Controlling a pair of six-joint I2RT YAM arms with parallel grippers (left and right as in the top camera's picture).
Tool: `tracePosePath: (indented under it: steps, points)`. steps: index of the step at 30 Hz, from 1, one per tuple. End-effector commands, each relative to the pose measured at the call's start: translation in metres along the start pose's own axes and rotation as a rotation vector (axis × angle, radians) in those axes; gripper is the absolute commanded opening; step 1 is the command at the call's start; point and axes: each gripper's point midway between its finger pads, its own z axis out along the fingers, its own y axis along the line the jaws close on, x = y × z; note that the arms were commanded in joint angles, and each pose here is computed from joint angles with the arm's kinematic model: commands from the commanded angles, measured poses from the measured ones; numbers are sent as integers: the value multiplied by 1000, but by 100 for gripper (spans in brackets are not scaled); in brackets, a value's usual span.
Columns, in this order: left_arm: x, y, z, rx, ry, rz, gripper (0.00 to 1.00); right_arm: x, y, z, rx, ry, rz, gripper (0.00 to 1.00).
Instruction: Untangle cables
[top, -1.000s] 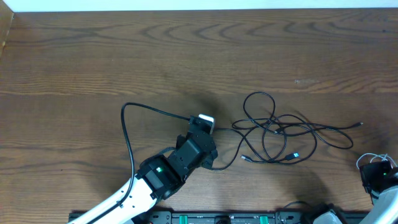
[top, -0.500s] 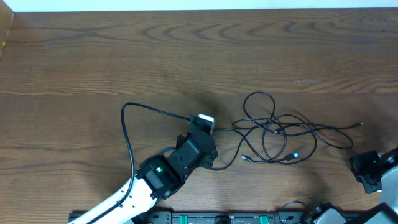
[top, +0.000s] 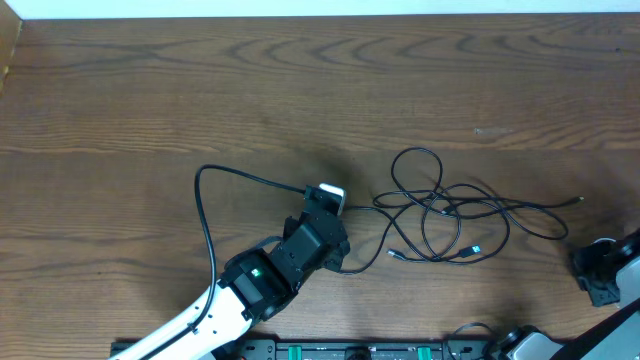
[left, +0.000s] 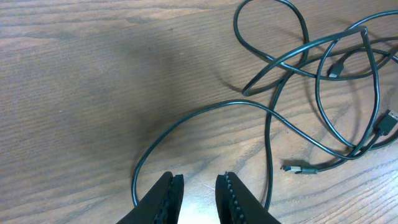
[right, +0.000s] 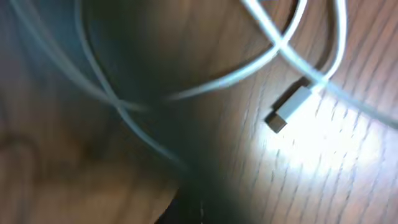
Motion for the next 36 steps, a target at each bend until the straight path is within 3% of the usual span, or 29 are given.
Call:
tracePosePath:
  steps: [1,9,24,36]
  points:
    - [-5,0,-1,-6,-12,-4,24,-15,-7,1,51,-81,46,1]
    - [-5,0,-1,-6,-12,-4,25,-45,-9,-1,85,-216,59,1]
    - [-5,0,-1,-6,-12,-4,25,-45,-24,44,183,-165,80,1]
    - [-4,1,-1,-8,-9,-4,24,-84,-40,58,168,-284,196,1]
